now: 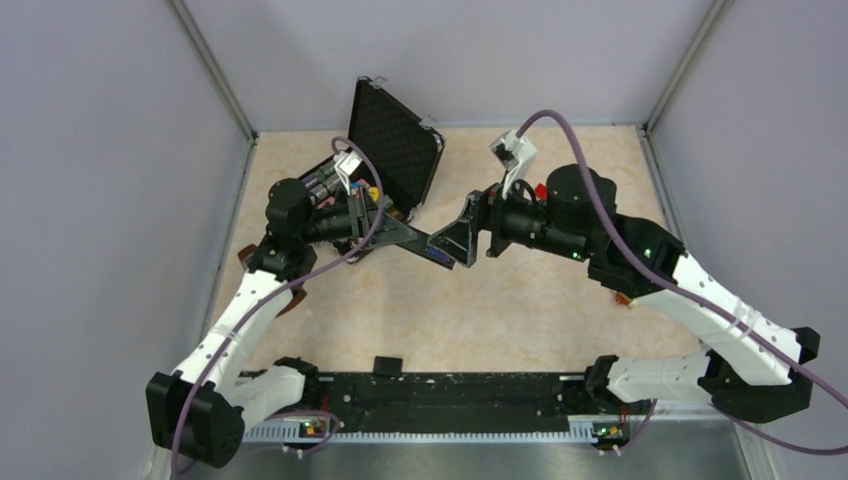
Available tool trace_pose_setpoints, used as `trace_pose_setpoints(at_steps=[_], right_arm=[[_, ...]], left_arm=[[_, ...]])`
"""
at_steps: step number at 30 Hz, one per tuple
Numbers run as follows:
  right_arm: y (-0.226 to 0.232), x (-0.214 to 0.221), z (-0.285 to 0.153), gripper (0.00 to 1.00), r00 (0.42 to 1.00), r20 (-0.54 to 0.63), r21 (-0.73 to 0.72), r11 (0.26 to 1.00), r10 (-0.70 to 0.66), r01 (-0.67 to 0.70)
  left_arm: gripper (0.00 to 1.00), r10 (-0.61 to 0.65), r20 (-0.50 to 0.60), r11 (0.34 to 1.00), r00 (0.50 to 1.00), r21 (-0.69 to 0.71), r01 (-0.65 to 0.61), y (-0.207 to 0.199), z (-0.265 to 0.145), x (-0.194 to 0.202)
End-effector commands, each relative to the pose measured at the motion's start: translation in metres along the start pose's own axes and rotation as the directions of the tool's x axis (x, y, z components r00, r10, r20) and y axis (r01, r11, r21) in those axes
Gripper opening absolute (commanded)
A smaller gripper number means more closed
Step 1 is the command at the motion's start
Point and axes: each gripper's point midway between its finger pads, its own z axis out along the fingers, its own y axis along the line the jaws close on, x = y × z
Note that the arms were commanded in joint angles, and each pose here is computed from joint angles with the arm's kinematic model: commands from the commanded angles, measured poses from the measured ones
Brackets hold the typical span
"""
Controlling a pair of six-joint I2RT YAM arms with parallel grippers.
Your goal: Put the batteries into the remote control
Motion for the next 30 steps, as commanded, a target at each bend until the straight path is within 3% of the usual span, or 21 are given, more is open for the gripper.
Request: trace_pose_setpoints(at_steps=[1,4,7,14,21,26,30], right_arm=[[-0.007,-0.022,-0.011,0.86,0.938,0.141,0.089,0.939,0.318,-0.332],[-0.025,-0.007,-0.008,0.89,0.878,0.177,0.165,0.866,0.444,-0.471],[-0.032,0.005,-0.003,0.93,0.848,0.182,0.194,0.827,0.497,-0.527],[-0.016,0.017,0.025,0.98,0.815,0.128,0.089,0.811,0.566,-0.578],[-0.018,0.029,0.04,0.99,0.773,0.115,0.082,0.769,0.624,-0.634],[-0.022,0.028,0.041,0.98,0.724,0.163,0.024,0.731,0.67,-0.682],[-0.023,0.024,0.04,0.9,0.718,0.176,-0.001,0.73,0.673,-0.684]], left_arm=[[0.0,0.125,0.074,0.992,0.989,-0.001,-0.126,-0.028,-0.004,-0.016],[0.0,0.127,0.103,0.992,0.986,-0.01,-0.127,-0.031,-0.004,-0.019],[0.0,0.128,0.121,0.992,0.984,-0.01,-0.128,-0.035,-0.006,-0.021],[0.0,0.102,0.129,0.995,0.986,0.0,-0.102,-0.038,-0.006,-0.022],[0.0,0.076,0.122,0.997,0.99,0.015,-0.079,-0.043,-0.006,-0.021],[0.0,0.072,0.114,0.997,0.991,0.019,-0.075,-0.044,-0.007,-0.018],[0.0,0.075,0.122,0.997,0.99,0.019,-0.078,-0.045,-0.007,-0.02]])
